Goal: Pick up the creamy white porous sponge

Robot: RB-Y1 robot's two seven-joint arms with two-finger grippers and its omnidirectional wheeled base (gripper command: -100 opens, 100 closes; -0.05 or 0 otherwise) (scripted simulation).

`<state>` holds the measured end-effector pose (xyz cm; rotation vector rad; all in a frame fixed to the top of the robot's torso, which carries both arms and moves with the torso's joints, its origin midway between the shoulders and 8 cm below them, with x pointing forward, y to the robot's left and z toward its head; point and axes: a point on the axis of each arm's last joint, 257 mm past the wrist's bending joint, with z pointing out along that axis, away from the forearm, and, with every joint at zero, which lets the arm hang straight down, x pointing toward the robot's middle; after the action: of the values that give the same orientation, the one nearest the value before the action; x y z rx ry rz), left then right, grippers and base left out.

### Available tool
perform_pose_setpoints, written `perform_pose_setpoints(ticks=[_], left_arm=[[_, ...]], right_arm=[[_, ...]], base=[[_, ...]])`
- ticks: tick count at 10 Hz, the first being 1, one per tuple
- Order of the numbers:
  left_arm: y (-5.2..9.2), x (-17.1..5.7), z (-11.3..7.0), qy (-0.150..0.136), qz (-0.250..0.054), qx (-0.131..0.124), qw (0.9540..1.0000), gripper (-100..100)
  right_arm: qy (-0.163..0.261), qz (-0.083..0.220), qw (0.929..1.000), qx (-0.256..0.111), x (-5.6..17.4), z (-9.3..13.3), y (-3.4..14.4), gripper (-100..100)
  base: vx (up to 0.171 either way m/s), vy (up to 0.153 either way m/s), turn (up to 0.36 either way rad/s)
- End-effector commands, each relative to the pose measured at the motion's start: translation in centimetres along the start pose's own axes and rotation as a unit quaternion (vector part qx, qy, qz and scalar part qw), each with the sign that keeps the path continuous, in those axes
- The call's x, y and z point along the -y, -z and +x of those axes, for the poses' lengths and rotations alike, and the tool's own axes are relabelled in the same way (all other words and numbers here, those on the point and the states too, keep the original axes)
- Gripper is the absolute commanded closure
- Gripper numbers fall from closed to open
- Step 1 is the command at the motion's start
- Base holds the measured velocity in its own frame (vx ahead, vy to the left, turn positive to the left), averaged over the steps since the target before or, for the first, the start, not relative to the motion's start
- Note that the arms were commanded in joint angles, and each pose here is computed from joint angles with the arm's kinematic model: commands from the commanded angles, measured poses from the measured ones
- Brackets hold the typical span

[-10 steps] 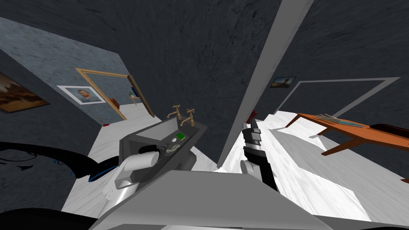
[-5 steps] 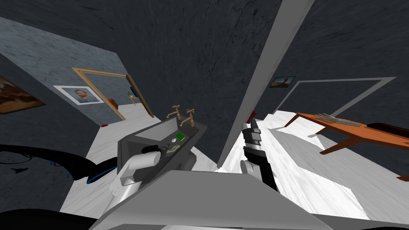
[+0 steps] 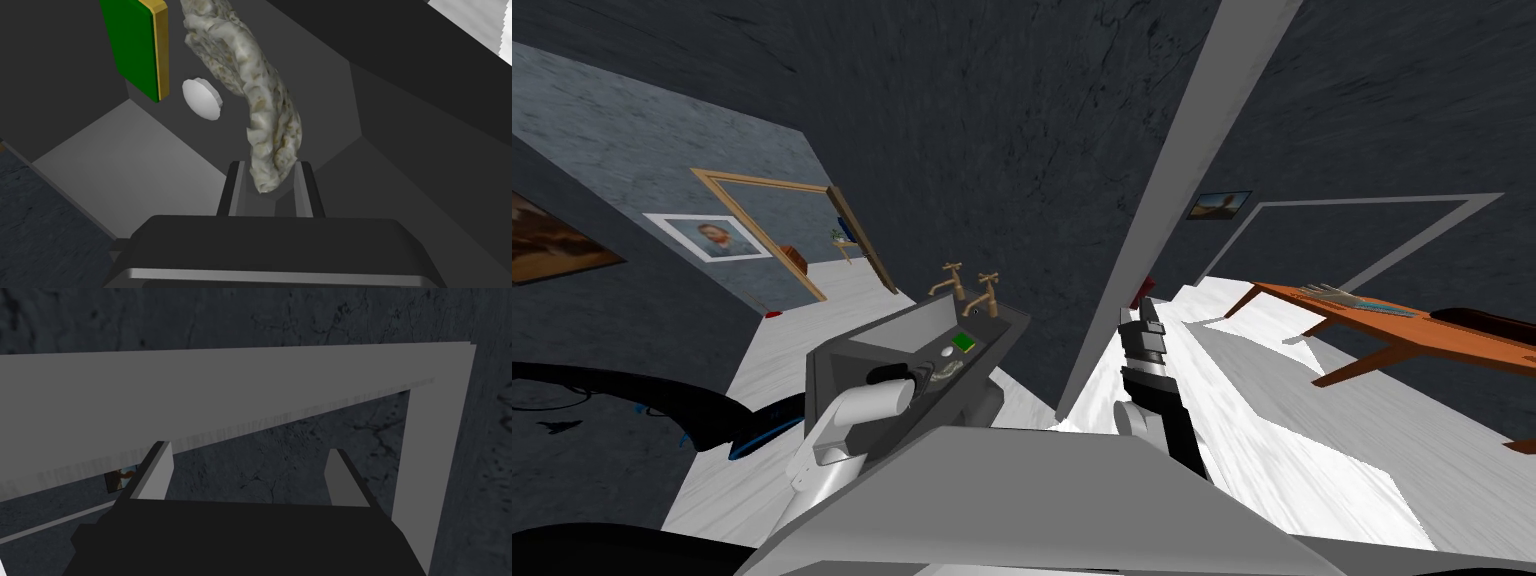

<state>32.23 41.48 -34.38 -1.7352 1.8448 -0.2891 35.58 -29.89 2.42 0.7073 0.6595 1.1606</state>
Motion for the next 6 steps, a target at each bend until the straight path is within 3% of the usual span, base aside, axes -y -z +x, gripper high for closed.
perform_pose_setpoints(ticks=[1,2,4,5,6], left_arm=[[0.0,0.0,0.0,0.000,0.000,0.000,1.0000,0],[0.8,0.2,-0.1,-0.001,0.001,-0.001,1.0000,100],[1.6,0.3,-0.1,-0.003,0.000,-0.002,1.0000,100],[1.3,0.3,-0.1,-0.002,0.001,-0.001,1.0000,100],[1.3,0.3,-0.1,-0.002,0.000,-0.001,1.0000,0]], right_arm=[[0.000,0.000,1.0000,0.000,0.0,0.0,0.0,0],[0.000,0.000,1.0000,0.000,0.0,0.0,0.0,0],[0.000,0.000,1.0000,0.000,0.0,0.0,0.0,0],[0.000,0.000,1.0000,0.000,0.0,0.0,0.0,0],[0.000,0.000,1.0000,0.000,0.0,0.0,0.0,0]], base=[[0.000,0.000,0.000],[-0.007,-0.008,0.022],[-0.010,-0.014,0.023],[-0.005,-0.006,0.004],[0.000,0.000,0.000]])
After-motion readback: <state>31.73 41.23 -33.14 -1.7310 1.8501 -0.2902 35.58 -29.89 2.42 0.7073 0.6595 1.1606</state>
